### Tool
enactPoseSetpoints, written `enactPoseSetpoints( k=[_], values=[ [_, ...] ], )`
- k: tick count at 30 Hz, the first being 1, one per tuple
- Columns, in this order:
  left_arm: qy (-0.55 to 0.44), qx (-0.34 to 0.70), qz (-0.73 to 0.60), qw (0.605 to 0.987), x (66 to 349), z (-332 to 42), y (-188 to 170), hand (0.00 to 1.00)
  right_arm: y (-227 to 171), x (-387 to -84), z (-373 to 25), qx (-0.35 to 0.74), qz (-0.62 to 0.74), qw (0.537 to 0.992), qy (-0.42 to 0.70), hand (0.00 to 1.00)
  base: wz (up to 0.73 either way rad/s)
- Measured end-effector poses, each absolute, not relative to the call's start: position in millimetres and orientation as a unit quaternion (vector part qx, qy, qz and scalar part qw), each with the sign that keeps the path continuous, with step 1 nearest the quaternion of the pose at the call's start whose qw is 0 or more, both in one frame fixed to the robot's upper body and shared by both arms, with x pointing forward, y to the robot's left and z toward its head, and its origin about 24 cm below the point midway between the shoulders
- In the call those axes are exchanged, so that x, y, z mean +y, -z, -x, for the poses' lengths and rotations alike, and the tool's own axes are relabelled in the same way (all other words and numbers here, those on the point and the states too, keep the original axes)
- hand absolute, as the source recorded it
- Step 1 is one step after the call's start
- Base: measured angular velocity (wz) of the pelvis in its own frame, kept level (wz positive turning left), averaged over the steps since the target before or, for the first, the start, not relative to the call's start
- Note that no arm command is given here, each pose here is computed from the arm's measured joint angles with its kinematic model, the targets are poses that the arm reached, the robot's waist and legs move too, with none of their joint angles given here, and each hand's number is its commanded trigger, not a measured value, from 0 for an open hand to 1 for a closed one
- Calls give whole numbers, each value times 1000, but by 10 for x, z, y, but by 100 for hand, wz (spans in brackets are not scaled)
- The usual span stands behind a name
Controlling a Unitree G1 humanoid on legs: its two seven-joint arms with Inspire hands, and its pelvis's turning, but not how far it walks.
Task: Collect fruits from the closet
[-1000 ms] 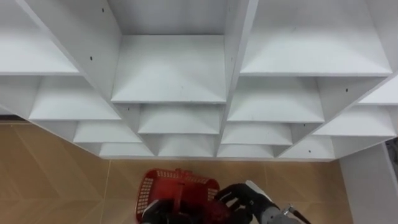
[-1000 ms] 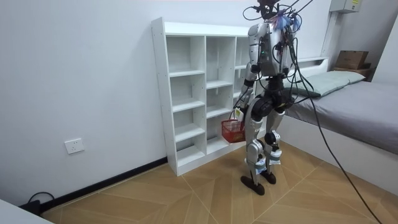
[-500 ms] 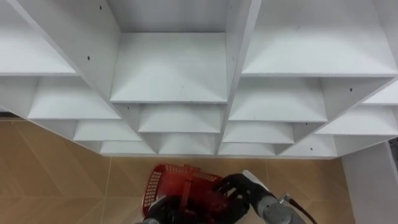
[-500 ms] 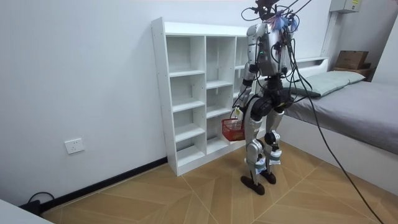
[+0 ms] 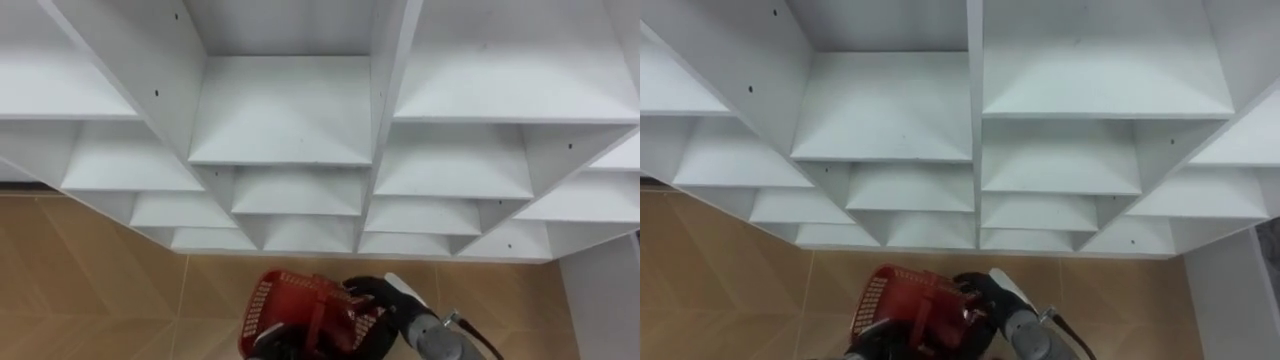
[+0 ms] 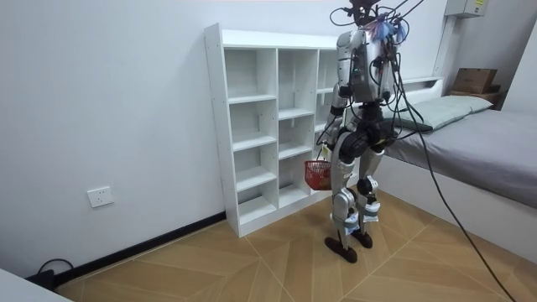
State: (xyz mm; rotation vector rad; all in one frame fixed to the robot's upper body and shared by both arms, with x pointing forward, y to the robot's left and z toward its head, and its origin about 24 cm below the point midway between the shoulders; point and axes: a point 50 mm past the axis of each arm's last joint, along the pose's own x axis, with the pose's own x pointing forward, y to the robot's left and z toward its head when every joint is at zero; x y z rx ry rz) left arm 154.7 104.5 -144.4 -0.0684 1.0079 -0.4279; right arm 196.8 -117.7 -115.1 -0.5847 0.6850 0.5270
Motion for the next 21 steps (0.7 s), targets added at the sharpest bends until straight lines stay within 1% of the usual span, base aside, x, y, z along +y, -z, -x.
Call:
enactPoseSetpoints(
  k=[9,16,21],
  values=[
    [229,477,36,848,1052,-1571,1427,100,1166,-1190,-1946,322,304,860,-255,0,1],
    [254,478,28,840,1074,-1555,1427,100,1257,-1311,-1852,347,321,843,-258,0,0],
    [261,478,5,838,1155,-1549,1432,100,1260,-1381,-1844,347,337,835,-263,0,-2]
  ],
)
